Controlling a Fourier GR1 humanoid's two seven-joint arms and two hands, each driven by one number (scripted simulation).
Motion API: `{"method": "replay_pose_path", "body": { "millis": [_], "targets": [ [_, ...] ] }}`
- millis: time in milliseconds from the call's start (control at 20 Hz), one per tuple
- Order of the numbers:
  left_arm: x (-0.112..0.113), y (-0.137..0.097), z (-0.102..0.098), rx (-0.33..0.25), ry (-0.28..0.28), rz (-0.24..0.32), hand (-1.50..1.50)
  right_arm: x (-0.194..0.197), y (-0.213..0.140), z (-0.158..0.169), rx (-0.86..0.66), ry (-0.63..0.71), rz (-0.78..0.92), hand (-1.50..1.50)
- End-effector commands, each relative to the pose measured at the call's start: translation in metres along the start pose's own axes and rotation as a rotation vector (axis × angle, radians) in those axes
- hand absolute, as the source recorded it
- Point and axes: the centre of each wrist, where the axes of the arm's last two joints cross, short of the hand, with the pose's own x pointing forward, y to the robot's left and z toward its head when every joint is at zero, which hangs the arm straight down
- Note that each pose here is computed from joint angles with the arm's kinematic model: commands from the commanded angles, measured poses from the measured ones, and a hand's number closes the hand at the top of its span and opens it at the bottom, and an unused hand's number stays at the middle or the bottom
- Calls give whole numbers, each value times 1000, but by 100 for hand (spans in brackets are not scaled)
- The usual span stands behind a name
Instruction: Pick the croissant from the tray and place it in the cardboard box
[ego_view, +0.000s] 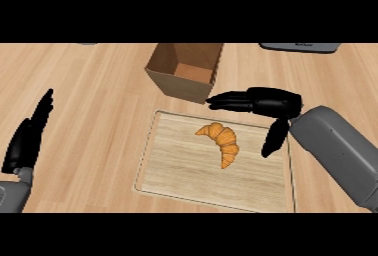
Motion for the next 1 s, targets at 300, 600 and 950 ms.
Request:
{"method": "replay_pose_path", "body": {
  "millis": [300,600,950],
  "targets": [
    [-8,3,1,20,22,-16,0,-7,-16,-65,405,37,189,-150],
    [-19,2,3,42,46,-19,0,-25,12,-87,467,40,251,-150],
    [-9,-2,-4,45,53,-2,0,-31,33,-101,485,15,268,-150]
  ]
}}
